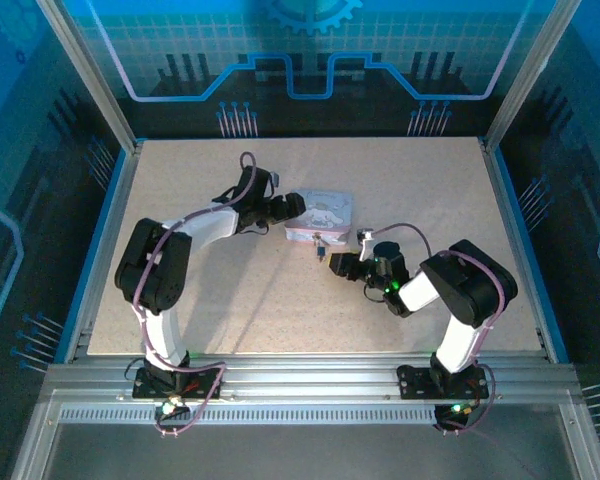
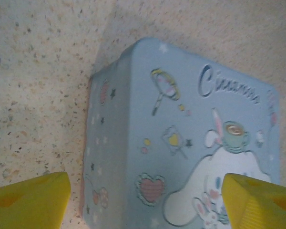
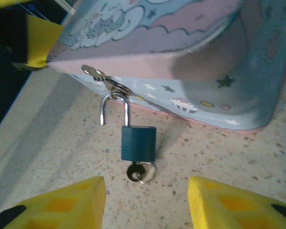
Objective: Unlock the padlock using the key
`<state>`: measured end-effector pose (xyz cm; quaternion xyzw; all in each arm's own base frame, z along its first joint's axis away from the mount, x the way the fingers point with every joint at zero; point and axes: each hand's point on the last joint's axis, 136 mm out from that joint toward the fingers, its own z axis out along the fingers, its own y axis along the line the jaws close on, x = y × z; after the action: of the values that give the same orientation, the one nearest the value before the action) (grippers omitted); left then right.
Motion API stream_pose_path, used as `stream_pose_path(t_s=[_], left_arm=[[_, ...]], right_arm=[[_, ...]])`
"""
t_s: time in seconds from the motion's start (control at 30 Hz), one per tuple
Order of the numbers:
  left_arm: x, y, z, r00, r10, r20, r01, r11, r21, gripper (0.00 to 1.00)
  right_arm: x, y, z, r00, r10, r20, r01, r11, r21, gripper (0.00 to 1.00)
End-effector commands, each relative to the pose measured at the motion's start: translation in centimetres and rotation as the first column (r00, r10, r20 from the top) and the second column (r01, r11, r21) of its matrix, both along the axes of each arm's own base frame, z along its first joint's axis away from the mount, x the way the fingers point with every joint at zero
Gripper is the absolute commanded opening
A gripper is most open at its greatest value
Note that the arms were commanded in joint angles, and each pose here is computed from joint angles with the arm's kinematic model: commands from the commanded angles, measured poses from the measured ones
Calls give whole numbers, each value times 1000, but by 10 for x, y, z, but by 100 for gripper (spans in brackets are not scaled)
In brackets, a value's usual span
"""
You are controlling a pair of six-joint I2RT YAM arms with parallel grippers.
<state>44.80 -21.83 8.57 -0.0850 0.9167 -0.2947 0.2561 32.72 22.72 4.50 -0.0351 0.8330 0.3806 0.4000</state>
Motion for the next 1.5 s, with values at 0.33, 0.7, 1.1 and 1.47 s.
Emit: stream_pose_path(t_s=[0.33, 0.7, 1.1, 1.47], left_arm=[[-25, 3, -47, 992, -31, -125, 30, 1000, -4, 78], [-54, 6, -57, 987, -12, -159, 8, 1000, -26, 76], [-63, 2, -56, 989, -3, -150, -1, 1000, -28, 76], [-62, 0, -54, 990, -3, -143, -1, 1000, -28, 75]], right_arm=[[27, 19, 23, 997, 73, -6, -72, 996, 46, 52], [63, 20, 33, 993, 114, 23, -116, 990, 77, 60], [47, -12, 30, 993, 113, 18, -114, 990, 83, 62], [38, 7, 20, 975, 222, -18, -216, 961, 170, 60]])
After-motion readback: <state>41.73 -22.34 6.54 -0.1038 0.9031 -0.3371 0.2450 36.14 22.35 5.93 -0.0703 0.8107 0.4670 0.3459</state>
